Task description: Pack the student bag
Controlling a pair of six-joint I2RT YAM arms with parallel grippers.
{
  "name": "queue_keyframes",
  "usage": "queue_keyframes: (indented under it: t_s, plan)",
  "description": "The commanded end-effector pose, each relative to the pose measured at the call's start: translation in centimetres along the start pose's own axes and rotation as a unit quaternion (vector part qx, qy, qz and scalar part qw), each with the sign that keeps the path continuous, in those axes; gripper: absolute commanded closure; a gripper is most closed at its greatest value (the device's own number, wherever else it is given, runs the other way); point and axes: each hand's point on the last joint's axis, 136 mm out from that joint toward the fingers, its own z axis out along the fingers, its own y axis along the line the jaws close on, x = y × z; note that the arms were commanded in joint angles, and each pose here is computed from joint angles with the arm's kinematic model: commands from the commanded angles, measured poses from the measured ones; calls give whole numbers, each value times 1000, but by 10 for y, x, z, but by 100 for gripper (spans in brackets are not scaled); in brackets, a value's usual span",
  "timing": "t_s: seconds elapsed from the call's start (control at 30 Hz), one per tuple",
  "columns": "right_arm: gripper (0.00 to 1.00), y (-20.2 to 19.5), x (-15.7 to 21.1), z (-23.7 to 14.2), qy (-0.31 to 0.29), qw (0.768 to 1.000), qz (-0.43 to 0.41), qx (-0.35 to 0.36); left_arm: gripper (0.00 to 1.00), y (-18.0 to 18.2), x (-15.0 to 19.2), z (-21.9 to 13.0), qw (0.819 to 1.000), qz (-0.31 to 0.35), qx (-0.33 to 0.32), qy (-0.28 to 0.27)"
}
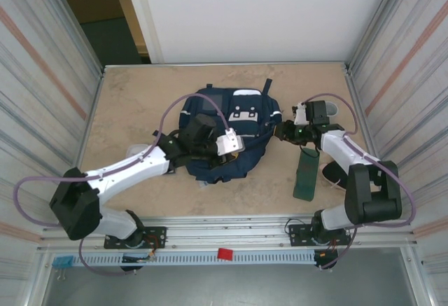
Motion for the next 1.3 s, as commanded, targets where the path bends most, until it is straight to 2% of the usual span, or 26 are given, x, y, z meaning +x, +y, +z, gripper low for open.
queue_keyframes:
  t_s: [0.0,0.07,0.13,0.2,0.27,0.33,0.37,0.43,0.53,0.63,0.8,0.9,1.1,1.27]
  plan:
    - [51,17,-20,-35,-52,998,-27,-4,100,40,-34,2,996,-40,-69,-29]
    - [49,22,-11,-49,-54,998,-23,-12,100,54,-43,10,993,-59,-90,-39]
    - [48,28,-1,-59,-55,998,-17,-24,100,58,-53,19,993,-59,-83,-52]
    - [47,30,8,-65,-53,998,-10,-32,94,57,-64,28,993,-70,-63,-65]
    - [46,28,19,-69,-47,998,-4,-29,78,49,-75,35,994,-78,-27,-76]
    - [45,25,29,-74,-37,999,1,-21,40,39,-82,37,995,-70,-3,-77]
    - [44,24,32,-75,-33,999,3,-20,31,38,-84,34,995,-65,-4,-77]
    - [42,24,42,-78,-21,999,13,-20,24,43,-83,24,995,-68,-24,-73]
    - [40,29,54,-78,-14,999,34,-33,19,51,-68,7,996,-50,-46,-57]
    - [38,35,73,-68,3,998,47,-47,16,59,-36,0,998,-33,-55,-19]
    - [38,43,95,-48,22,996,57,-64,13,54,22,23,996,18,-16,90]
    - [37,45,95,-44,18,996,57,-68,11,60,44,43,991,38,-13,128]
    - [36,46,90,-46,12,997,50,-65,6,60,49,72,990,54,16,131]
    - [35,49,89,-41,16,995,58,-77,5,70,48,94,987,73,-16,143]
